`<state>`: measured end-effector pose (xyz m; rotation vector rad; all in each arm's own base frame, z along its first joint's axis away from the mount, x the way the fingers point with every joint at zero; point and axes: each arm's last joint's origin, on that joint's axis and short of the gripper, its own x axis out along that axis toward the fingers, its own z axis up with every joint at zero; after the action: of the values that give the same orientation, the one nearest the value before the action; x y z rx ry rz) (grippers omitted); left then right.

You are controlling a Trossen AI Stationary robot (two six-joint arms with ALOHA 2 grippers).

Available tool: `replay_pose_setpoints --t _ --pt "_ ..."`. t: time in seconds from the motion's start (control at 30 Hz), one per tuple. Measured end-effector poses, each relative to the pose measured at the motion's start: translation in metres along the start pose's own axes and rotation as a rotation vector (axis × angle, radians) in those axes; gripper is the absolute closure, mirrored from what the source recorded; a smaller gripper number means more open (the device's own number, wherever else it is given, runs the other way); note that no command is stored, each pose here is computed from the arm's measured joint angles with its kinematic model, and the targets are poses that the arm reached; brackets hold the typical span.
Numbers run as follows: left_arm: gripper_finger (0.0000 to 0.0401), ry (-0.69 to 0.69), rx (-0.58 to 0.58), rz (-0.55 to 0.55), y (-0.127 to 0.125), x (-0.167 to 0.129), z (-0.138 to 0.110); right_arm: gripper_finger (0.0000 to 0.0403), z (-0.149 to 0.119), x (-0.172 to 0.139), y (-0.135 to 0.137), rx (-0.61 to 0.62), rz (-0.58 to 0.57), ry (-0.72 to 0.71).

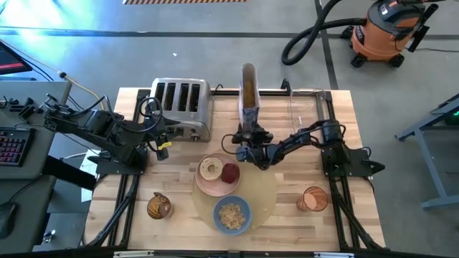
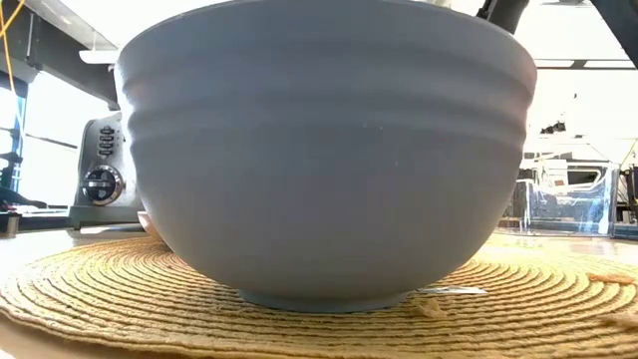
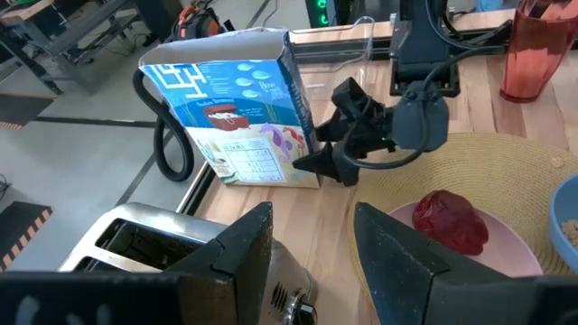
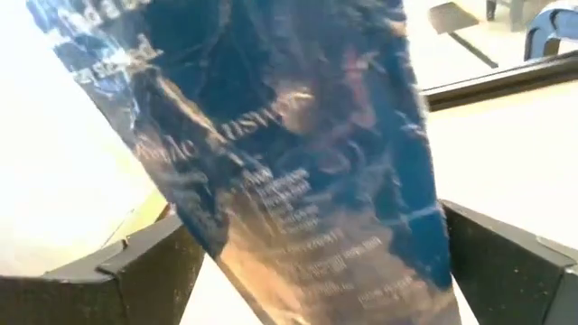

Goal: Arrange a breakfast setting
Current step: Pour the cereal into the blue bowl, then put the spoon on the brown tablemat to the right of the blue bowl

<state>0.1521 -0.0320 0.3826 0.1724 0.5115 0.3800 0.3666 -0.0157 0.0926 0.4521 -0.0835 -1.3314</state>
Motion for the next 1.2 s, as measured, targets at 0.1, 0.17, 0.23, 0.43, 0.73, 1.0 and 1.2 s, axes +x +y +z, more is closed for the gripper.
replay_pose_setpoints --t 0.1,0.17,0.23,0.43,0.73,1.0,1.2 --pt "0.0252 0.0 0.0 0.0 0.0 0.0 0.0 0.0006 -0.001 -0.004 0.001 0.025 0.012 0.008" --pt "0.0252 0.0 0.0 0.0 0.0 0.0 0.0 0.0006 -0.002 -0.005 0.001 0.025 0.018 0.012" --pt "0.0252 0.0 0.0 0.0 0.0 0.0 0.0 0.0006 -0.002 -0.006 0.001 0.021 0.019 0.013" --pt "0.0252 0.0 0.0 0.0 0.0 0.0 0.0 0.0006 0.0 -0.016 0.004 -0.019 0.041 0.023" --pt "0.0252 0.0 0.0 0.0 0.0 0.0 0.0 0.0006 0.017 -0.049 0.009 -0.113 0.096 0.033" --pt "0.0252 0.0 0.0 0.0 0.0 0.0 0.0 0.0006 0.038 -0.084 0.012 -0.135 0.15 0.017" --pt "0.0252 0.0 0.0 0.0 0.0 0.0 0.0 0.0006 0.053 -0.106 0.011 -0.173 0.199 0.028"
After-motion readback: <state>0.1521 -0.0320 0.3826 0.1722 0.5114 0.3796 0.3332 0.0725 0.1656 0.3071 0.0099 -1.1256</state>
